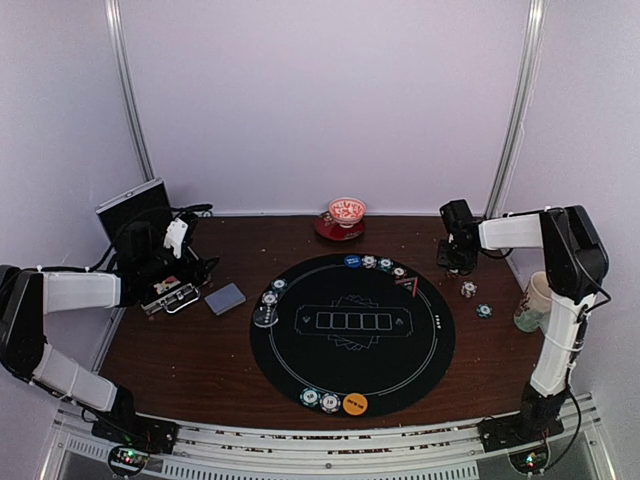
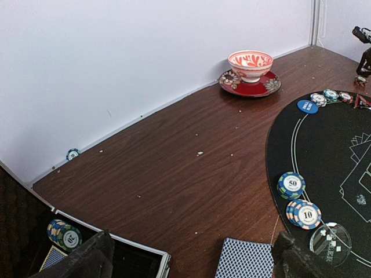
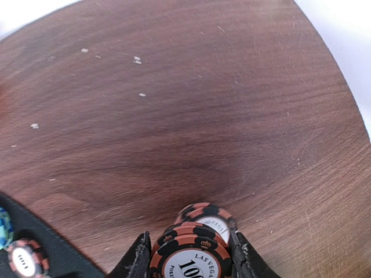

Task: Distribute texas hold em gaming equipment
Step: Pick up the pile of poker chips from the pile of poker chips, then flop the poker chips pile into the big blind area.

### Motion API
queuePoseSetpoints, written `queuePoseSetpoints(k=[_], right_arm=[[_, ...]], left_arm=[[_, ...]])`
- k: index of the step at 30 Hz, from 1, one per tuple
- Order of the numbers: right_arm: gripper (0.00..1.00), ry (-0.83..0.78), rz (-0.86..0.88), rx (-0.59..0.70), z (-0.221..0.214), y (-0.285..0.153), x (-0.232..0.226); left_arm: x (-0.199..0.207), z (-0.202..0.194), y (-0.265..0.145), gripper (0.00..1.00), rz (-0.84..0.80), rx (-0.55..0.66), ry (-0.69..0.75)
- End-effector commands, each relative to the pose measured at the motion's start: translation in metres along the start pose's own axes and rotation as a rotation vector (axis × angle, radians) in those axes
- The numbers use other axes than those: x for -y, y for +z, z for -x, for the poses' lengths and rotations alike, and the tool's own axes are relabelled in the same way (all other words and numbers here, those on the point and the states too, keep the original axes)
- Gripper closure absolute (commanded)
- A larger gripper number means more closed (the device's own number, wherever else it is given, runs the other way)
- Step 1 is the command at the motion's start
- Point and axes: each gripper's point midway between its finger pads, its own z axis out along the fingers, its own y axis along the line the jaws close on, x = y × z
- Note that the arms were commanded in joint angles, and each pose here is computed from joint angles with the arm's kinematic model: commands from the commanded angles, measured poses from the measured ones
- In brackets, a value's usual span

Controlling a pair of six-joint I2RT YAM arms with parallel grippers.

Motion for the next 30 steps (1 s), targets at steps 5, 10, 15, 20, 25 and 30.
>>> queuePoseSetpoints(k=[5, 10, 15, 20, 25, 30], right_arm=[[0.72, -0.091, 0.084, 0.093, 0.012, -0.059, -0.044], [0.73, -0.172, 0.198, 0.116, -0.003, -0.105, -0.083], [0.74, -0.276, 0.359, 0.165, -0.031, -0.165, -0.13], [0.74, -0.402, 0.512, 0.185, -0.08, -0.216, -0.179], [0.74, -0.571, 0.642, 0.161, -0.145, -0.25, -0.231], [0.74, -0.737, 0.759, 0.123, -0.214, -0.277, -0.277]], left_arm=[[-0.007, 0.021, 0.001, 0.02, 0.015, 0.054, 0.023], [-0.008, 0.021, 0.002, 0.02, 0.017, 0.05, 0.019], [-0.008, 0.022, 0.0, 0.02, 0.023, 0.054, 0.018], [-0.009, 0.022, 0.0, 0.02, 0.028, 0.056, 0.02], [-0.01, 0.022, 0.001, 0.02, 0.031, 0.053, 0.019], [-0.01, 0.021, 0.001, 0.02, 0.031, 0.051, 0.021]])
